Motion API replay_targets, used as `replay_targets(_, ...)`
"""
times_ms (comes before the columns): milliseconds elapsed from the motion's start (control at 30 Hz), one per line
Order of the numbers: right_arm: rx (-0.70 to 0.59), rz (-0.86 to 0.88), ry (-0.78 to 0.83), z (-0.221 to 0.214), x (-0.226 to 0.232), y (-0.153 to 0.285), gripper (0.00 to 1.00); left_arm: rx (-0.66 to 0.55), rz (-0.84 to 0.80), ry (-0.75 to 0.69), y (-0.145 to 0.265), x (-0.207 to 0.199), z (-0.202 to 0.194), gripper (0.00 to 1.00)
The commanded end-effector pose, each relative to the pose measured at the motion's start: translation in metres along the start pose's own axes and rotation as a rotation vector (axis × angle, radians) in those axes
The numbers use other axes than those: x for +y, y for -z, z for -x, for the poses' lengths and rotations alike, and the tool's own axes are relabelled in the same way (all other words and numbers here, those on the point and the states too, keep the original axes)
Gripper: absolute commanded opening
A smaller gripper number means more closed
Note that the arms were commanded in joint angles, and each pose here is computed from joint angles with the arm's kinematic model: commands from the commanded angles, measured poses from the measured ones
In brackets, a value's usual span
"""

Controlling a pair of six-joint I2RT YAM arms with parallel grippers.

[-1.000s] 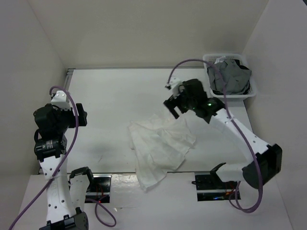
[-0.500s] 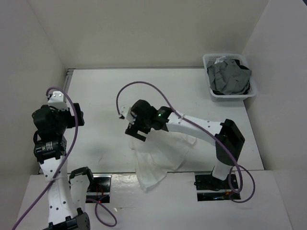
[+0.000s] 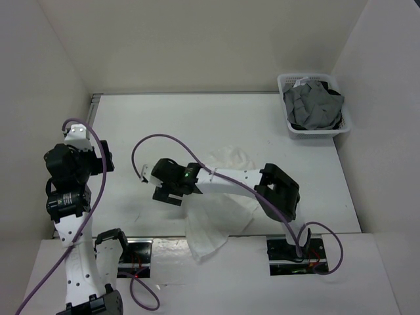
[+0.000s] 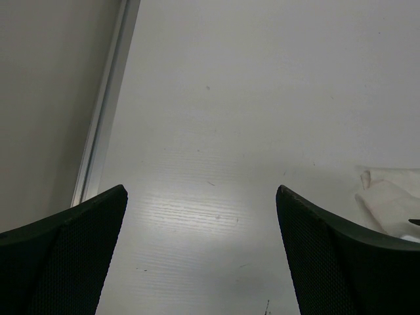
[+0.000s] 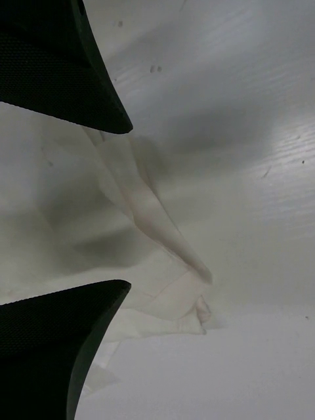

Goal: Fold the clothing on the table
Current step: Flatten the skirt out

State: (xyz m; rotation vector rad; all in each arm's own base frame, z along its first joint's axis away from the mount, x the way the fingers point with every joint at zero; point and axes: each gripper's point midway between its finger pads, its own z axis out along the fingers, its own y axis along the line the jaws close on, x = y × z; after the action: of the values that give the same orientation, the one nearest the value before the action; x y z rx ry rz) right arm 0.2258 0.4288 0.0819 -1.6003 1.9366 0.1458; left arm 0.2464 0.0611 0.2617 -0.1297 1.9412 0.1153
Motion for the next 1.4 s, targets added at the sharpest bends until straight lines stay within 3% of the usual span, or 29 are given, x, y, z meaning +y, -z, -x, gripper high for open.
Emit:
replay_targets(0,-0.072,-0.114,-0.018,0.024,-0.025,-0.001,0.95,-0.040,0.015,0.007,-0.001,0.003,0.009,1.00)
replay_targets(400,-0.033,-0.187,-0.038,0.012,-0.048,-0.025,0.77,-0.040,0.015,0.007,-0.001,0.003,0.009,1.00)
replay_targets(567,-0.002,-0.184,-0.029,0.000,-0.049,-0.032,0.76,-0.040,0.015,0.007,-0.001,0.003,0.009,1.00)
replay_targets(700,0.026,-0.197,-0.030,-0.011,-0.056,-0.037,0.66,-0.040,0.015,0.007,-0.001,0.003,0.009,1.00)
replay_targets(800,0.030,-0.201,-0.037,-0.012,-0.061,-0.036,0.38,-0.040,0.015,0.007,-0.001,0.003,0.009,1.00)
replay_targets(833,0.030,-0.201,-0.037,-0.012,-0.061,-0.036,0.22,-0.049,0.016,0.005,0.001,0.003,0.011,1.00)
replay_targets(933,0.038,-0.204,-0.043,-0.012,-0.067,-0.030,0.01,-0.049,0.007,0.005,0.001,0.001,0.011,1.00)
replay_targets(1100,0.027,-0.214,-0.053,-0.008,-0.076,-0.009,0.00,-0.049,0.007,0.005,0.001,0.001,0.011,1.00)
replay_targets(1200,-0.046,-0.230,-0.077,0.015,-0.091,0.022,0.00,-0.049,0.007,0.005,0.001,0.001,0.011,1.00)
replay_targets(1367,-0.293,-0.245,-0.138,0.080,-0.114,0.108,0.00,-0.058,0.008,0.003,0.003,0.001,0.012,1.00)
